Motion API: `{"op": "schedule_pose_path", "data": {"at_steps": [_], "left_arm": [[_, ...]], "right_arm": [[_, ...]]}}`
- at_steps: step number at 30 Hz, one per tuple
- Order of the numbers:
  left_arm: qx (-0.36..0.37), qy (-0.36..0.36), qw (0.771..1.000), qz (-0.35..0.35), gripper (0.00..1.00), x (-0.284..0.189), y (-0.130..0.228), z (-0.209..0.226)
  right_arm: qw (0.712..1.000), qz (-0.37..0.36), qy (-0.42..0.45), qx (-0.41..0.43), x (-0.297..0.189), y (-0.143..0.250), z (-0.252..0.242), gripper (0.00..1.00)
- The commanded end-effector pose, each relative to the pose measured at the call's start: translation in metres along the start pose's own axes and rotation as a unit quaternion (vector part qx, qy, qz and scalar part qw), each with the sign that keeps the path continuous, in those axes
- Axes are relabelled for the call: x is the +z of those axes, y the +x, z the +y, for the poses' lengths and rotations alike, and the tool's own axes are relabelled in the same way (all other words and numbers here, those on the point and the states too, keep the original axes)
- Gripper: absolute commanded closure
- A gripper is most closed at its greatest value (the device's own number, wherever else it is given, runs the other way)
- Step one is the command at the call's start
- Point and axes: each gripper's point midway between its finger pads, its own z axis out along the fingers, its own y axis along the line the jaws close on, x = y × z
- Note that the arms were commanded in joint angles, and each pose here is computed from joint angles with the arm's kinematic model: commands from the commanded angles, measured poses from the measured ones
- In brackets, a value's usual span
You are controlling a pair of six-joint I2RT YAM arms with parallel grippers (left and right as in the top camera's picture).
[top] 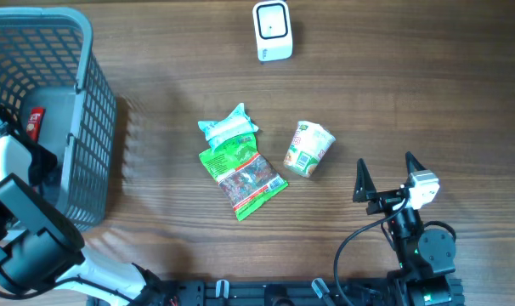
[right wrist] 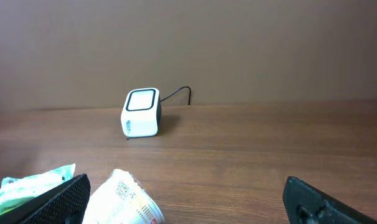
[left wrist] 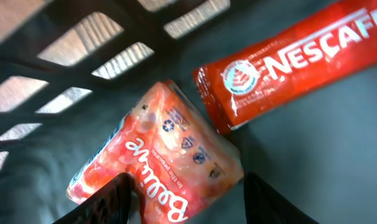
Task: Scan the item barcode
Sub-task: 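Grasp the red biscuit pack in the basket and place it on table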
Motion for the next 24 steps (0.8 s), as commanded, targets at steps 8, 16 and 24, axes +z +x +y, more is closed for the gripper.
{"op": "schedule_pose_path", "data": {"at_steps": [8, 16, 24], "left_arm": [[0.015, 0.125, 0.992, -0.029, 0.18, -0.055, -0.008, -0.051], [0.026, 0.105, 0.994, -0.022, 0.13, -0.045, -0.012, -0.026], [0.006, 0.111, 0.991, 0.069, 0.14, 0.015, 0.021, -0.018]], "right_arm": [[1.000, -0.005, 0.008, -0.002, 0.000, -0.002, -0.003, 0.00], [1.000, -0.005, 0.008, -0.002, 0.000, -0.002, -0.003, 0.00], [1.000, -0.005, 0.008, -0.002, 0.000, -0.002, -0.003, 0.00]]}}
